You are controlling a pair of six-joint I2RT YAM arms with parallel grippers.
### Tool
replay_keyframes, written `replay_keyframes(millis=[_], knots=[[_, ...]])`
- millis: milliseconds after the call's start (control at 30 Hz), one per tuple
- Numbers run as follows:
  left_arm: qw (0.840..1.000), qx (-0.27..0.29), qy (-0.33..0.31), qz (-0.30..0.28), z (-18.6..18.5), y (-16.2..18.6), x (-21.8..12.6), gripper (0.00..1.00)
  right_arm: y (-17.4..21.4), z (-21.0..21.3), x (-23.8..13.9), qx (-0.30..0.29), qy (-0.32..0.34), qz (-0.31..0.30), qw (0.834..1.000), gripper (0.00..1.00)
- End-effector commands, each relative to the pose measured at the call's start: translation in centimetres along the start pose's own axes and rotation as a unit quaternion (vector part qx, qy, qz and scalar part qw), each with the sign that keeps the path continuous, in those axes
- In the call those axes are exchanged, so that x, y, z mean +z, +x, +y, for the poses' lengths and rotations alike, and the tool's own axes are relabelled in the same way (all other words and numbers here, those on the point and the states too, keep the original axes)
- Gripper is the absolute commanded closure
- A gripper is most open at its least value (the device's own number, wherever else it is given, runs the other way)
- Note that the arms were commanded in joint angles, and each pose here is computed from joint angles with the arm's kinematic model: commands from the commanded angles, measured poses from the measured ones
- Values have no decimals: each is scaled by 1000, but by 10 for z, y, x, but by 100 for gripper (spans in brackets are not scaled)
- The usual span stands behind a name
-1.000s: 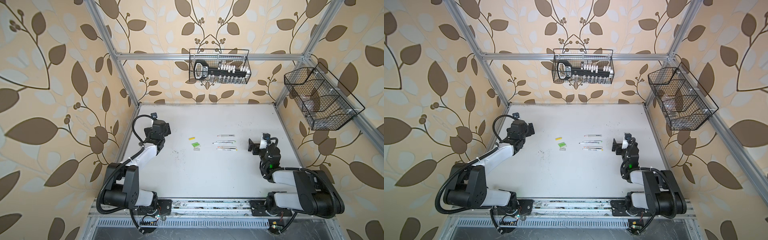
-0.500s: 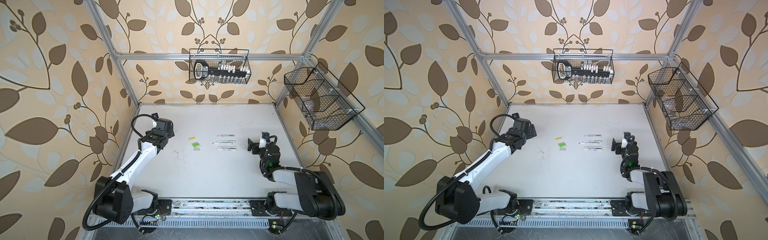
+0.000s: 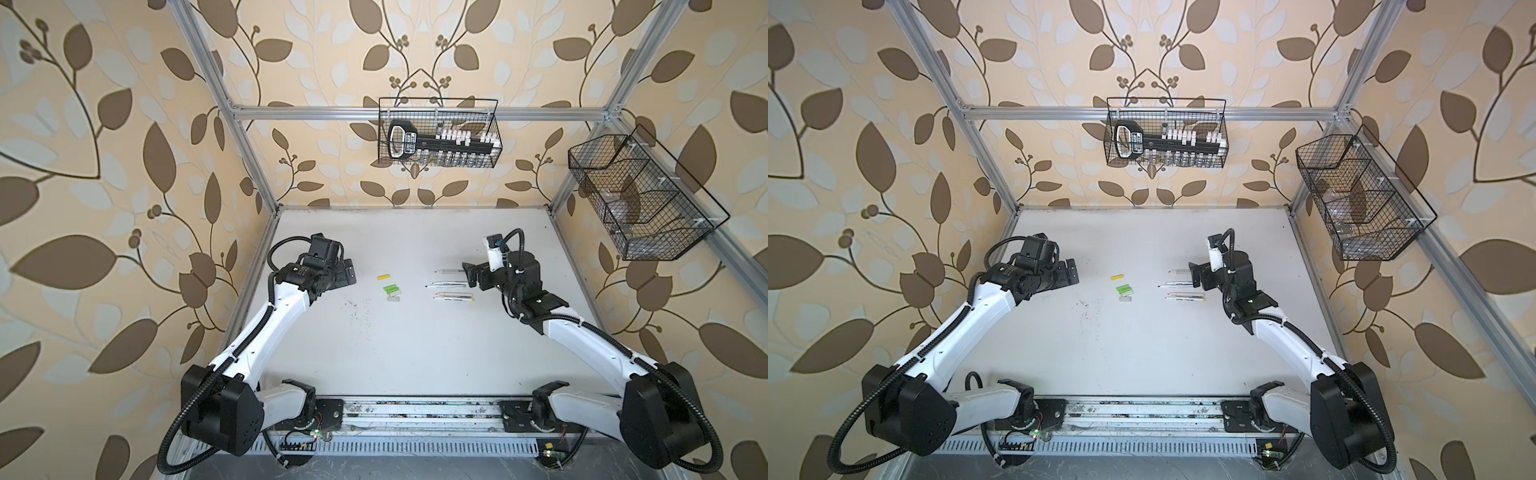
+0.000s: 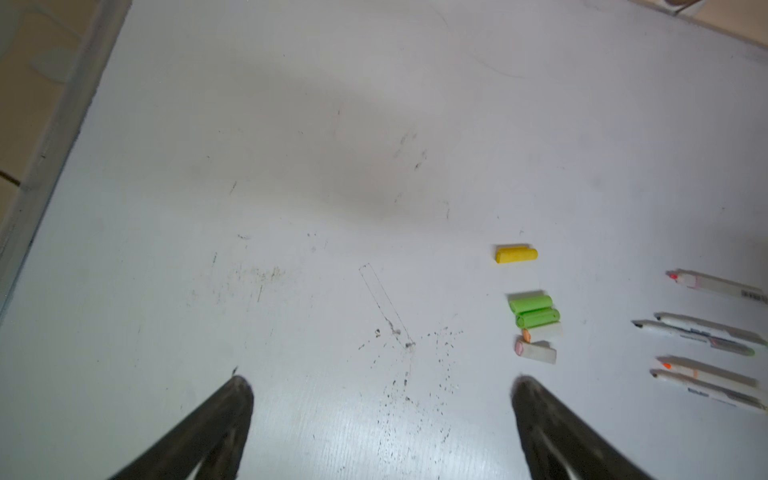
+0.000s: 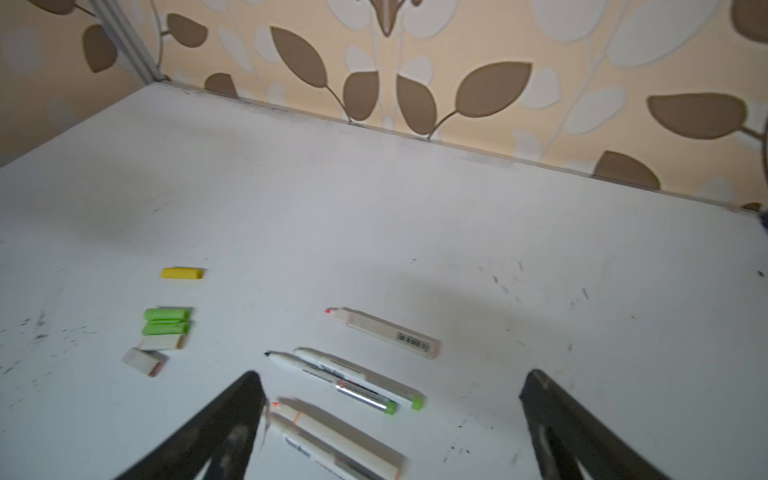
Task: Insert the pens into the pen caps
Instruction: 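Move the right gripper over the white pink-ended cap while the left arm rises toward center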
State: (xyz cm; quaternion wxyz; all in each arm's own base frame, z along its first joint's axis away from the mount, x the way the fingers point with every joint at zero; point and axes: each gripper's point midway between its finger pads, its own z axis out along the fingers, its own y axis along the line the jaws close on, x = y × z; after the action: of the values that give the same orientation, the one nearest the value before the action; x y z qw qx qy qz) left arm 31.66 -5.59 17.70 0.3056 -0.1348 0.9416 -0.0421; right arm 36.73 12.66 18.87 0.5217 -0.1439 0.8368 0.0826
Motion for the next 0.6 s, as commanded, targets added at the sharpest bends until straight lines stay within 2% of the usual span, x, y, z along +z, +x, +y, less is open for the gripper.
replay_keyframes(millis=[0,133,267,467,567], knots=[[998,22,53,31,-12,16,-20,1,34,45,-4,-12,-85,100,991,3],[993,27,107,43,-26,27,-32,1,51,102,0,-30,-183,162,969,5],[989,29,139,43,-31,34,-42,1,68,146,8,-42,-236,215,947,9],[992,21,121,16,-20,31,-48,1,80,200,28,-31,-289,242,926,12],[994,11,111,8,-13,30,-49,1,84,219,42,-16,-301,248,921,12]])
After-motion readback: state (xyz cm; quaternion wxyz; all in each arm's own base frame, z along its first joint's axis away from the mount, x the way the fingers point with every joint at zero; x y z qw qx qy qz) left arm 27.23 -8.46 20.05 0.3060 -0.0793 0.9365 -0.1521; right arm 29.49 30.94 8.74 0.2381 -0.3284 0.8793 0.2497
